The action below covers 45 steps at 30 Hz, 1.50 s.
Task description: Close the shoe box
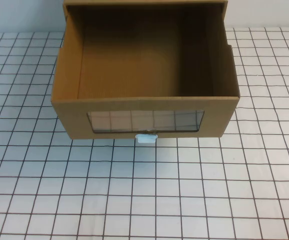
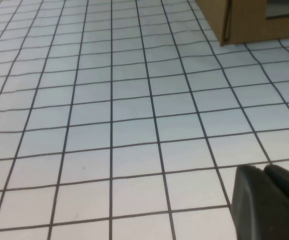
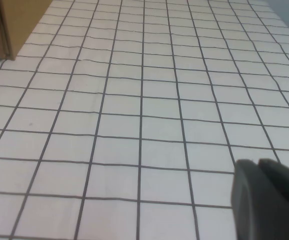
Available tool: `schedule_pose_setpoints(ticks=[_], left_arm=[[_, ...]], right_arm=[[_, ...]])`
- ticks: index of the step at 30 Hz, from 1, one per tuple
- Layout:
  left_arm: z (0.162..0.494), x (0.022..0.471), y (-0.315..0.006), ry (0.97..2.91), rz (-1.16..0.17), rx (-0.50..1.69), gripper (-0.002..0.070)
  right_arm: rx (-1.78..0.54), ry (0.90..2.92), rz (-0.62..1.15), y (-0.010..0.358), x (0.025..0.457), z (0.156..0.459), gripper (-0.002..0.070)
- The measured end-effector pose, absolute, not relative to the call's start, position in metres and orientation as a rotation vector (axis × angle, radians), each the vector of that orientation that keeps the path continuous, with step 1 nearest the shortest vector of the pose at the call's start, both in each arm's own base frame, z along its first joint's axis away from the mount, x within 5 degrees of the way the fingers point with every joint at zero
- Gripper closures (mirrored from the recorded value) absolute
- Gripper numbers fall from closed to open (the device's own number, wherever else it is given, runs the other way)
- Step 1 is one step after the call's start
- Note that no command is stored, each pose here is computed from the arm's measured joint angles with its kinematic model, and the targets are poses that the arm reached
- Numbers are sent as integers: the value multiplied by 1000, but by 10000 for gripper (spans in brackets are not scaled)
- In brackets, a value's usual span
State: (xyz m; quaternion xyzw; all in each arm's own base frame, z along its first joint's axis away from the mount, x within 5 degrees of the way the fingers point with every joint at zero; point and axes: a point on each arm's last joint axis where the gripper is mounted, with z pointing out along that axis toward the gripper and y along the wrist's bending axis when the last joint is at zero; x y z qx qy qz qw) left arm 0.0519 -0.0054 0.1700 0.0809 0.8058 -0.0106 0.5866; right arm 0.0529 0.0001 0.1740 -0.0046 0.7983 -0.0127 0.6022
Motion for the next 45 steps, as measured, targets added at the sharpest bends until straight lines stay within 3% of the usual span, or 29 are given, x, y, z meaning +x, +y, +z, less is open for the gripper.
schedule_pose_setpoints(ticks=[45], left_arm=[[173,53,-4,1843,26,220,680]], right_arm=[[-13,1849,-33,0,53,174,689]])
